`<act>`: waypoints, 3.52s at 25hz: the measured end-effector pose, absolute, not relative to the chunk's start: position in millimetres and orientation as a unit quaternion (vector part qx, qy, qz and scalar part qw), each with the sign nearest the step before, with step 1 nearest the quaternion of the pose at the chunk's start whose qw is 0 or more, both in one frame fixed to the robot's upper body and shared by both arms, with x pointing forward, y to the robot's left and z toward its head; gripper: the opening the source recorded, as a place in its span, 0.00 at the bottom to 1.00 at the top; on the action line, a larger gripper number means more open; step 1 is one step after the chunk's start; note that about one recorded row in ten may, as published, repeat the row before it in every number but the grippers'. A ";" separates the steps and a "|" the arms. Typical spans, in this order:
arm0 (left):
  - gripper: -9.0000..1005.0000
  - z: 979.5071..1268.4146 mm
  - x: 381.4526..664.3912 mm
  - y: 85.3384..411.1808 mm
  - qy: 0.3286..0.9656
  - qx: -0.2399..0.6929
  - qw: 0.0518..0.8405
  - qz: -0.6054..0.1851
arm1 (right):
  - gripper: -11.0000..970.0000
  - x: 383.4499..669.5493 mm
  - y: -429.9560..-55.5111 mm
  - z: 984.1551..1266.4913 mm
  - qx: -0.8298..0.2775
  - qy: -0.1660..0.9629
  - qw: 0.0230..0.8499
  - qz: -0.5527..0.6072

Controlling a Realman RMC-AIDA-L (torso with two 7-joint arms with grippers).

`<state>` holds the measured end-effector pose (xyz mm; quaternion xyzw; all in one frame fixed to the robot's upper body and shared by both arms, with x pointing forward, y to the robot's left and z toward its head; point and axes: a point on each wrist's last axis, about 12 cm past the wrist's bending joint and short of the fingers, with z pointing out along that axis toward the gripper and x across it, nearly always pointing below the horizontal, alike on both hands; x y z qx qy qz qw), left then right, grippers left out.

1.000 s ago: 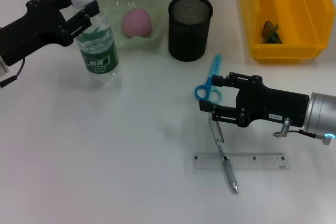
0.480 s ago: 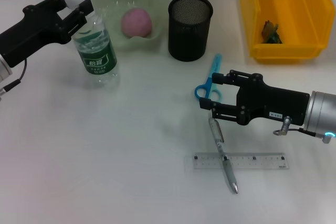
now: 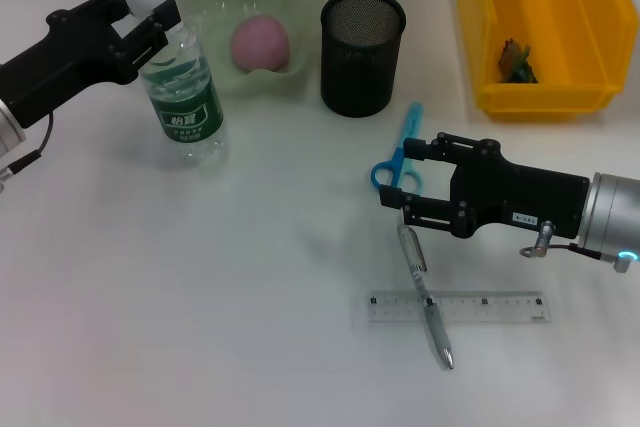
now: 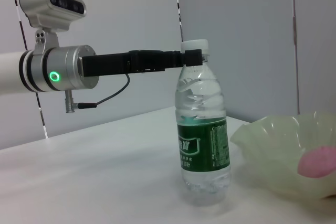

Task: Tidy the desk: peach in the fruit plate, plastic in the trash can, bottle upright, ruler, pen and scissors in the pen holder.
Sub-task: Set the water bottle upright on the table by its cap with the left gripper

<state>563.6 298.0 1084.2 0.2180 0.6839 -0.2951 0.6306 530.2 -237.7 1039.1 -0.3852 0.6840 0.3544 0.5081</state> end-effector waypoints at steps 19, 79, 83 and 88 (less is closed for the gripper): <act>0.49 1075.1 563.9 309.2 0.694 0.193 0.650 -0.241 | 0.74 529.0 -237.1 1038.3 -0.384 0.684 0.507 0.358; 0.53 1068.3 566.1 307.7 0.698 0.192 0.657 -0.211 | 0.74 527.1 -235.6 1037.5 -0.386 0.683 0.503 0.363; 0.54 1068.3 566.0 307.3 0.697 0.193 0.657 -0.212 | 0.74 526.8 -235.5 1038.0 -0.386 0.681 0.504 0.365; 0.62 1068.2 566.1 307.0 0.698 0.193 0.655 -0.214 | 0.74 526.8 -235.5 1038.0 -0.386 0.681 0.504 0.365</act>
